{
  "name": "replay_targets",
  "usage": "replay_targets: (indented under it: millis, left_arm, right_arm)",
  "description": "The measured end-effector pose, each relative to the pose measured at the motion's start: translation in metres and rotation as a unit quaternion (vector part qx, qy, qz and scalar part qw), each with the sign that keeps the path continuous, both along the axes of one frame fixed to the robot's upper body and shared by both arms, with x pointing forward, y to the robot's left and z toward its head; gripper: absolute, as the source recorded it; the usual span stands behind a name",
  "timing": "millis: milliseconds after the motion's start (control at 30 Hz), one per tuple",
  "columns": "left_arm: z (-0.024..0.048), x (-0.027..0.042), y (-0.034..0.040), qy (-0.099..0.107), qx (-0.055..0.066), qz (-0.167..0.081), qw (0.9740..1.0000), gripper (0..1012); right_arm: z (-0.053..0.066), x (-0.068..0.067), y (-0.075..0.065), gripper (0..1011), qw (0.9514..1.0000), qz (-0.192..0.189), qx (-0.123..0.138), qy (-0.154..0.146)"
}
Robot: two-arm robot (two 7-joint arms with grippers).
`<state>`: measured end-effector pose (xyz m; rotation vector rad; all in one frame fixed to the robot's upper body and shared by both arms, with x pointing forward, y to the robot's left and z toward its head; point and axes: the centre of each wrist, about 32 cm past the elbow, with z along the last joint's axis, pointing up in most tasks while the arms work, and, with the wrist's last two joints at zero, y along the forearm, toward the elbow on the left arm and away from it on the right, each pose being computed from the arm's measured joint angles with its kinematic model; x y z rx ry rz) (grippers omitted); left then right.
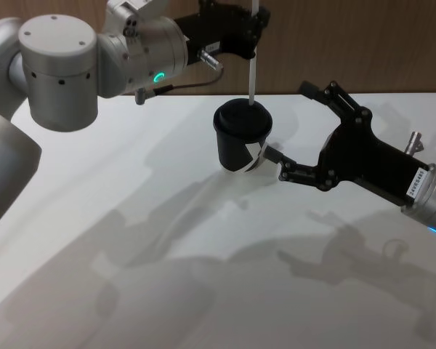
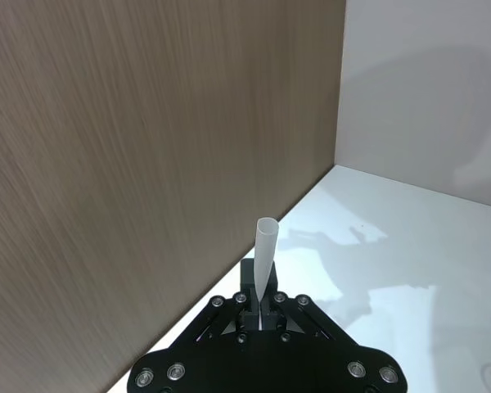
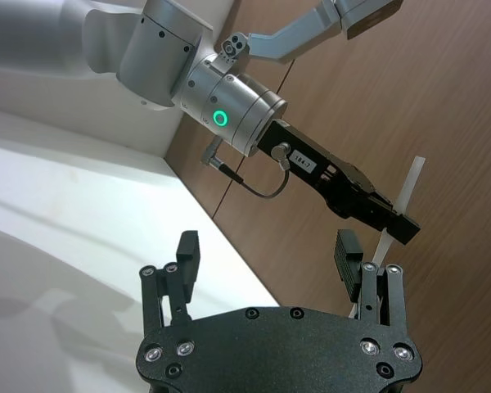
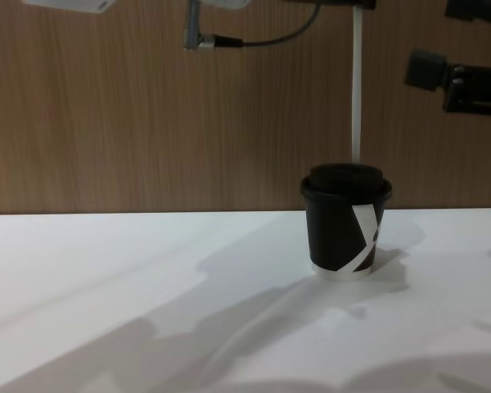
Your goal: Pick up the straw with one hand, pass it to the other hand, and insert it into the cup.
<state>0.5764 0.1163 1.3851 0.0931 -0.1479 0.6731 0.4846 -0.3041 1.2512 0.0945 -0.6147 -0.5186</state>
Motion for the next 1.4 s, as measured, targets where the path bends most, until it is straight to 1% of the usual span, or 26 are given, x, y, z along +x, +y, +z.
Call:
replay_targets:
  millis: [333,667,1067,1400]
  left_arm:
    - [-0.0025,0.0031,-0.001,0.003,0.001,0.0,1.0,15]
    - [-0.0048,0.007,0.0,0.006,0.0,0.0,1.0,15]
    - [-0.0098,0.0143,0.0001,0.016,-0.003,-0.006,0.9999,13]
    - [-0.0118,0.0194,-0.0004,0.022,-0.003,-0.013,0.9997,14]
  right_arm:
    - [0.0,0.0,0.0,1001,1.0,0.0,0.0,0.0]
    - [0.0,0.0,0.0,1001,1.0,0.0,0.0,0.0]
    - [0.0,0.0,0.0,1001,1.0,0.0,0.0,0.0]
    - [0.0,0.0,0.0,1001,1.0,0.0,0.0,0.0]
